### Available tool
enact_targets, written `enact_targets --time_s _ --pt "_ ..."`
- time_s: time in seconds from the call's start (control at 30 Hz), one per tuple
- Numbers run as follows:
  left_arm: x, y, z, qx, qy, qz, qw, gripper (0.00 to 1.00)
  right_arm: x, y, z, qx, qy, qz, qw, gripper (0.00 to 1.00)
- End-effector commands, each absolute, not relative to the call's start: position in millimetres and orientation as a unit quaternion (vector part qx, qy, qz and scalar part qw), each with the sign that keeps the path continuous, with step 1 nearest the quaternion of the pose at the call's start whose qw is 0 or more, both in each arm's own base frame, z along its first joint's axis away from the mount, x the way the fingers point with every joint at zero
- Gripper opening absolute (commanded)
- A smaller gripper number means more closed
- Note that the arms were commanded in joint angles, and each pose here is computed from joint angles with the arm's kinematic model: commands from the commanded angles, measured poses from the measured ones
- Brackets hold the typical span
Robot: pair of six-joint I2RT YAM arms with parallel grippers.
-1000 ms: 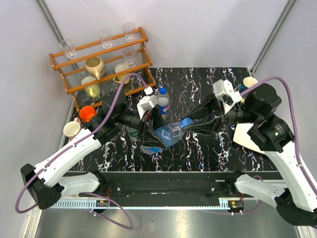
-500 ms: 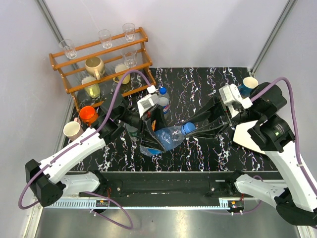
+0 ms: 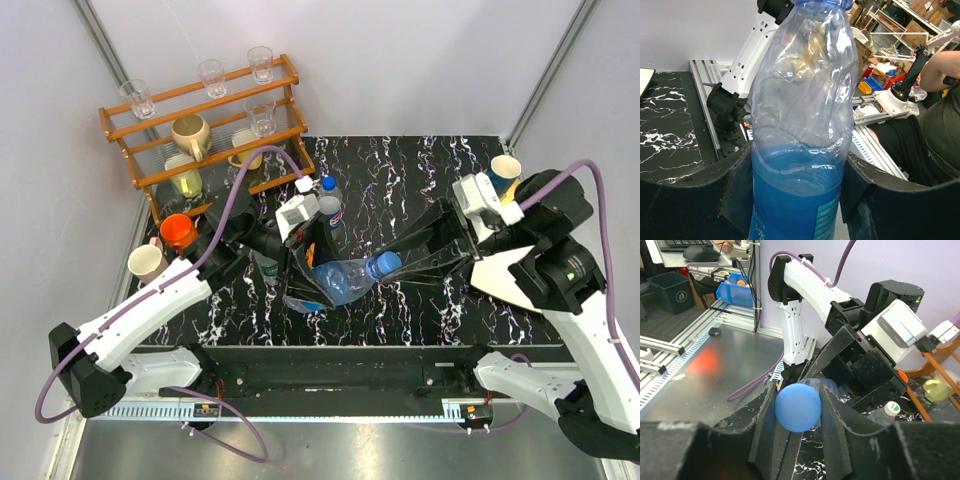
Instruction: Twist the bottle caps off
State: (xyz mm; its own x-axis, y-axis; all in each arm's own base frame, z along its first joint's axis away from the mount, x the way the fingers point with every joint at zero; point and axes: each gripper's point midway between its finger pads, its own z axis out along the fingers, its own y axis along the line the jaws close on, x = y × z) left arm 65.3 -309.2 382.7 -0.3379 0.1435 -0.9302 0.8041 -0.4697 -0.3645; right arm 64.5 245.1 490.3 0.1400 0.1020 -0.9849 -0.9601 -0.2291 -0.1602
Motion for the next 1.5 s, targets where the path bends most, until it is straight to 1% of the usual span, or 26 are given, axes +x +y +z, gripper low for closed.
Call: enact_targets --time_s 0.0,0.1,0.17,0.2,0.27,0.3,0.33,0.4,0.43,0.47,0.5,0.53,0.57,0.6,0.63,0.67,0.73,0.77,0.83,0.87,0.97,1.13,1.27,1.47 --pt "74.9 -308.6 400.2 0.521 0.444 -0.664 0.302 0.59 24.4 223.1 512.5 -0.589 0.332 0.546 0.495 0.0" --pt "76.8 -309.3 399.3 0.518 0.45 -0.661 0.305 0.59 36.0 227.8 508.5 -0.574 0.352 0.541 0.503 0.0" --pt "81.6 -311.4 398.0 0.516 0.456 -0.652 0.317 0.59 48.8 230.6 513.1 -0.547 0.377 0.533 0.524 0.0" --pt "86.2 -312.9 397.9 0.507 0.471 -0.646 0.323 0.59 54.6 231.2 515.0 -0.531 0.389 0.53 0.535 0.0" --pt "92.9 -314.0 396.1 0.504 0.48 -0.63 0.345 0.6 85.8 229.4 530.2 -0.461 0.427 0.496 0.6 0.0" --pt "100.3 -315.5 394.9 0.491 0.498 -0.619 0.357 0.6 100.6 225.4 536.6 -0.417 0.45 0.485 0.623 0.0" --pt "105.7 -316.3 393.3 0.488 0.504 -0.609 0.371 0.6 140.5 213.8 546.3 -0.326 0.496 0.442 0.673 0.0" --pt "118.8 -316.4 391.5 0.466 0.529 -0.586 0.399 0.6 184.4 197.7 542.9 -0.238 0.557 0.381 0.699 0.0" --pt "124.0 -315.9 389.8 0.462 0.536 -0.575 0.411 0.6 230.1 163.4 523.5 -0.123 0.628 0.287 0.713 0.0" --pt "125.3 -313.7 390.7 0.458 0.539 -0.569 0.42 0.6 251.9 144.0 511.6 -0.06 0.66 0.234 0.711 0.0" --pt "132.4 -312.7 390.6 0.445 0.549 -0.557 0.436 0.6 277.0 134.6 488.0 -0.022 0.694 0.178 0.698 0.0" --pt "134.7 -311.5 386.9 0.442 0.552 -0.55 0.444 0.6 291.9 112.0 467.6 0.029 0.715 0.115 0.689 0.0" --pt "133.5 -307.0 391.1 0.439 0.549 -0.545 0.457 0.6 305.4 95.2 450.4 0.058 0.727 0.083 0.679 0.0" --pt "137.6 -305.3 390.7 0.43 0.554 -0.536 0.469 0.6 318.8 93.2 413.3 0.083 0.752 0.077 0.649 0.0" --pt "138.8 -303.3 391.2 0.427 0.554 -0.531 0.478 0.6 325.3 91.7 394.2 0.099 0.764 0.089 0.631 0.0" --pt "136.9 -299.0 392.3 0.425 0.552 -0.527 0.486 0.6 339.2 72.8 350.8 0.151 0.785 0.084 0.594 0.0" --pt "137.6 -292.0 397.1 0.416 0.552 -0.516 0.506 0.6 350.5 68.1 313.8 0.184 0.797 0.097 0.567 0.0" --pt "138.9 -290.5 395.1 0.413 0.555 -0.512 0.509 0.6 356.4 65.0 273.7 0.204 0.816 0.082 0.535 0.0" --pt "140.7 -285.1 397.5 0.405 0.556 -0.501 0.525 0.61 365.9 58.2 243.4 0.223 0.824 0.052 0.519 0.0" --pt "141.1 -283.9 396.3 0.403 0.558 -0.498 0.527 0.61 371.9 58.3 210.4 0.231 0.842 0.033 0.487 0.0" --pt "143.4 -278.9 397.7 0.396 0.561 -0.485 0.541 0.61 383.4 58.0 162.6 0.241 0.863 0.002 0.444 0.0" --pt "139.8 -273.6 395.4 0.386 0.564 -0.482 0.548 0.61 401.9 53.8 126.0 0.246 0.871 -0.032 0.424 0.0" --pt "135.9 -269.7 393.0 0.382 0.565 -0.483 0.549 0.62 418.0 54.7 91.5 0.237 0.889 -0.053 0.388 0.0" --pt "134.9 -267.4 385.9 0.377 0.571 -0.482 0.547 0.62 424.4 57.8 46.2 0.232 0.906 -0.069 0.348 0.0"
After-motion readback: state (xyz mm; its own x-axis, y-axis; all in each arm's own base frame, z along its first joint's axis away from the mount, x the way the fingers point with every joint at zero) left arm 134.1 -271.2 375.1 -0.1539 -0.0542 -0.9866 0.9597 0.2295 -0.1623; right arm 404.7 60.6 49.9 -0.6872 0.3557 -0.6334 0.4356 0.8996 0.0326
